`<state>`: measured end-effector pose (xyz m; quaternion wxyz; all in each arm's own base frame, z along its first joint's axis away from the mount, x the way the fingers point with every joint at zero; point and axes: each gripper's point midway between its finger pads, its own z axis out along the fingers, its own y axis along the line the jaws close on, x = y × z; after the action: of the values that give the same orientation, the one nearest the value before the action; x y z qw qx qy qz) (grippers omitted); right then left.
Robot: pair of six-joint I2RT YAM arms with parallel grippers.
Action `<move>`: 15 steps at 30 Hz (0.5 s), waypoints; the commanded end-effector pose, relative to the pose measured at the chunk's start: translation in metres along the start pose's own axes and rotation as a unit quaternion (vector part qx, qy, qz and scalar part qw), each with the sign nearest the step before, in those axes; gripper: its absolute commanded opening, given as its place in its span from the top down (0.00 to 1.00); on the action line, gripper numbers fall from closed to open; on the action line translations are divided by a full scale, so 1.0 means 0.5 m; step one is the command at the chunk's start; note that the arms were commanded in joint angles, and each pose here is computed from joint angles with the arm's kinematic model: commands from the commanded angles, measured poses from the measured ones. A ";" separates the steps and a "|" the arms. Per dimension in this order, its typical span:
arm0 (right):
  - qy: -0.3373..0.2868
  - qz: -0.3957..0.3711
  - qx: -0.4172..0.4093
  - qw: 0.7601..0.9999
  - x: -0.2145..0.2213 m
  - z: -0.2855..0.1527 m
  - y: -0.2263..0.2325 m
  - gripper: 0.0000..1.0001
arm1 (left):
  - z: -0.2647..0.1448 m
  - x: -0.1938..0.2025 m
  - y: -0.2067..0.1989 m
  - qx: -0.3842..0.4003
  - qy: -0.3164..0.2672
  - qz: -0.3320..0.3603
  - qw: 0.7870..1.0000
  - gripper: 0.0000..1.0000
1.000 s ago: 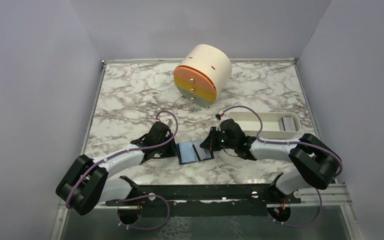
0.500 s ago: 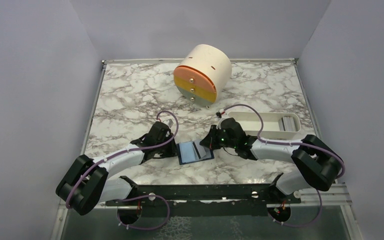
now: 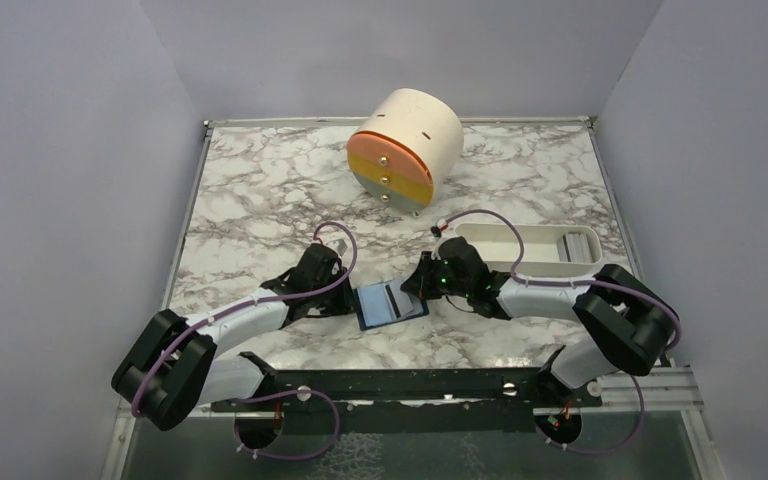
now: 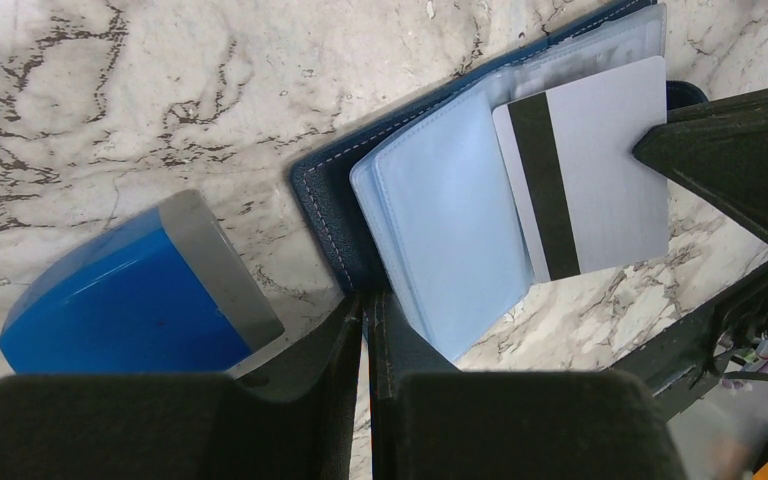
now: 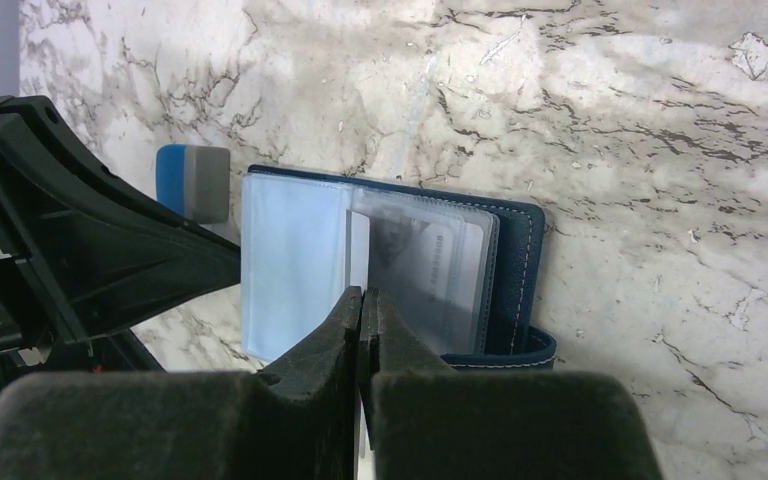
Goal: Put the credit cards into the card holder
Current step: Insert the credit card into the card holder.
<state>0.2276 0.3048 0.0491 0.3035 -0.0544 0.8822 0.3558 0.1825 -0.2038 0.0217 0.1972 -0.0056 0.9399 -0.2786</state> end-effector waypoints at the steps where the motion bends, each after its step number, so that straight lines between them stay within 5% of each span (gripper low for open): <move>1: -0.008 -0.016 0.002 1.000 -0.007 0.012 -0.001 0.99 | 0.002 0.017 0.004 0.005 0.011 0.003 1.000 0.90; 15: 0.008 0.007 -0.033 0.999 0.012 0.014 -0.002 0.99 | 0.009 0.021 0.009 0.002 0.016 0.004 1.000 0.90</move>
<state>0.2314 0.3091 0.0490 0.3065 -0.0585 0.8752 0.3696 0.1829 -0.2048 0.0214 0.1985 -0.0047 0.9388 -0.2815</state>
